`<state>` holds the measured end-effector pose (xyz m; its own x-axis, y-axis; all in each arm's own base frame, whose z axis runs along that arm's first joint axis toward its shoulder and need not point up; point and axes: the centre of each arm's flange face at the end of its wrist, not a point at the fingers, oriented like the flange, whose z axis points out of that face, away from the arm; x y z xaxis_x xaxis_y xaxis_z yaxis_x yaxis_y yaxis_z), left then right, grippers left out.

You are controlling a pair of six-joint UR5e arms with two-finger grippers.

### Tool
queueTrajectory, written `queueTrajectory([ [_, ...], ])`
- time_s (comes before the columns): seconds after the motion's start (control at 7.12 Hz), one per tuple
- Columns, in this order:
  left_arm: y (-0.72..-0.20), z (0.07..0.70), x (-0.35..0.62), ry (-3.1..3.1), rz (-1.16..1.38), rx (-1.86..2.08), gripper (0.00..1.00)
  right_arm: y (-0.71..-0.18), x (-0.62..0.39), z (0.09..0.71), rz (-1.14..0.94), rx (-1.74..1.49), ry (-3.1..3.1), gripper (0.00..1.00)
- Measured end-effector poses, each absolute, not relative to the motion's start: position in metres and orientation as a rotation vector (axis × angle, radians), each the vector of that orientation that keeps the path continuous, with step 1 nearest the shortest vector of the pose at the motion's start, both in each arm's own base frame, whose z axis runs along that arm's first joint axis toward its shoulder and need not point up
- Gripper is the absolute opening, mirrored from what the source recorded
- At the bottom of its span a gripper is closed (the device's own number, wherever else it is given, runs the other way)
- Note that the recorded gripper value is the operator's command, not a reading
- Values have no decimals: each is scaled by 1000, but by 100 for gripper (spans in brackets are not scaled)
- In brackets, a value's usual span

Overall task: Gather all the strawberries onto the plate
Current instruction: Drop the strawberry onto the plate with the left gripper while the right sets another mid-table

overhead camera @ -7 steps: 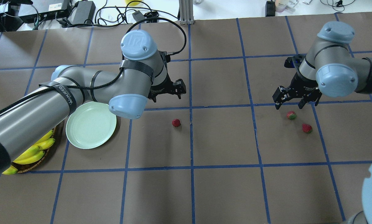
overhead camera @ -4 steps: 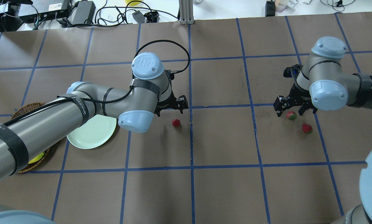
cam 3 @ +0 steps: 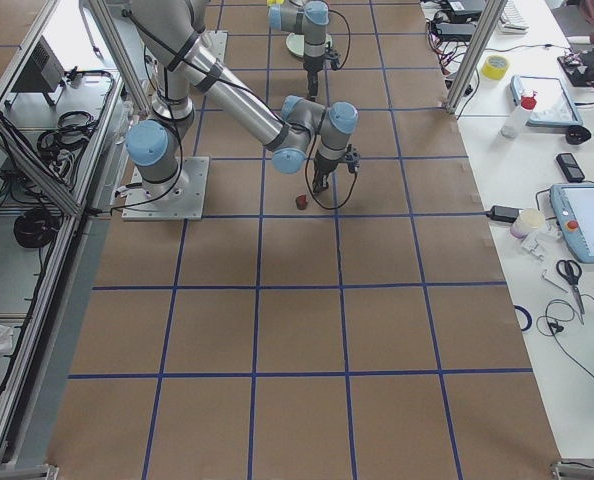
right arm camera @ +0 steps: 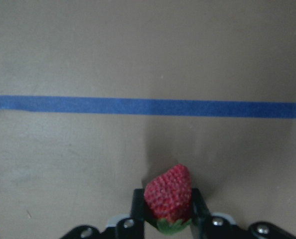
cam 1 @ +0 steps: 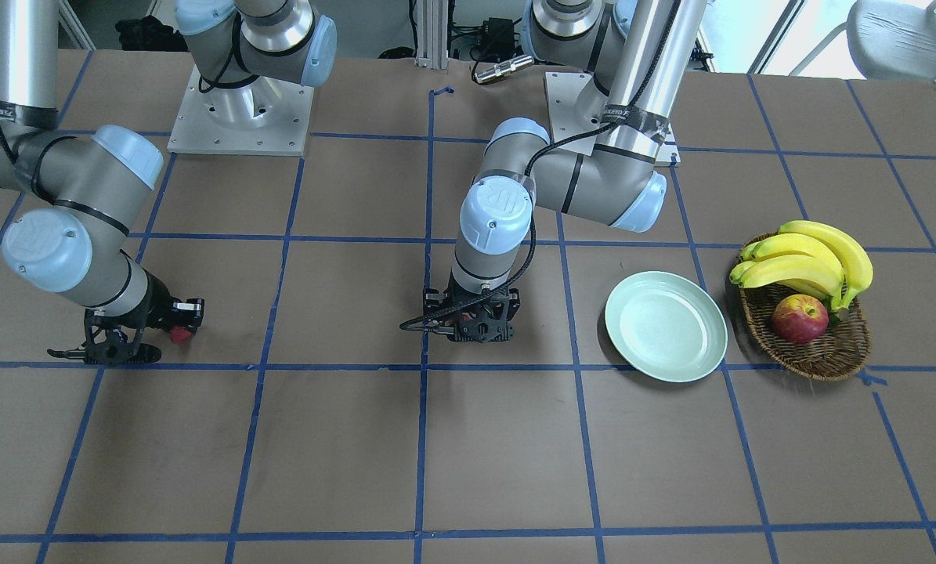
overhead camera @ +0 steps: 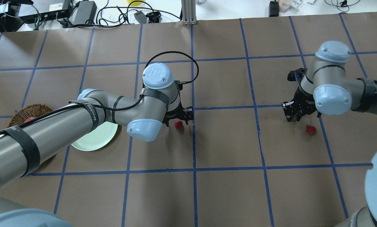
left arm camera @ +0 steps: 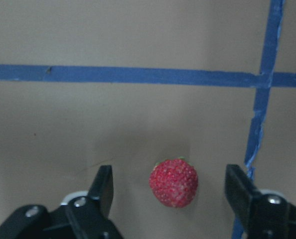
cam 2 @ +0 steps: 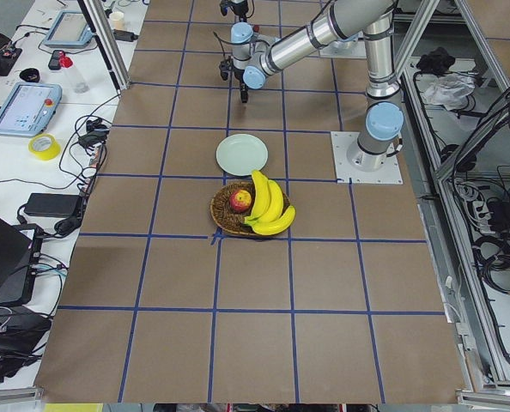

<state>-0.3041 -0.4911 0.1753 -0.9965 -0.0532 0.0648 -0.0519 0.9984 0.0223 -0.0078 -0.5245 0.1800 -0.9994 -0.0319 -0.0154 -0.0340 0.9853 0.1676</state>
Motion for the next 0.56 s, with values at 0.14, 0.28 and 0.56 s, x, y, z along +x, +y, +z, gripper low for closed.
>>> queueTrajectory([
  [0.14, -491, 173, -305, -3076, -38, 79, 30, -525, -4, 185, 256, 1, 3118, 2],
  [0.28, -490, 172, -305, -3077, -41, 81, 0, -526, 9, 193, 247, 97, 3111, 2],
  [0.56, -490, 173, -305, -3076, -40, 129, 0, -527, 76, 208, 232, 269, 3078, 3],
])
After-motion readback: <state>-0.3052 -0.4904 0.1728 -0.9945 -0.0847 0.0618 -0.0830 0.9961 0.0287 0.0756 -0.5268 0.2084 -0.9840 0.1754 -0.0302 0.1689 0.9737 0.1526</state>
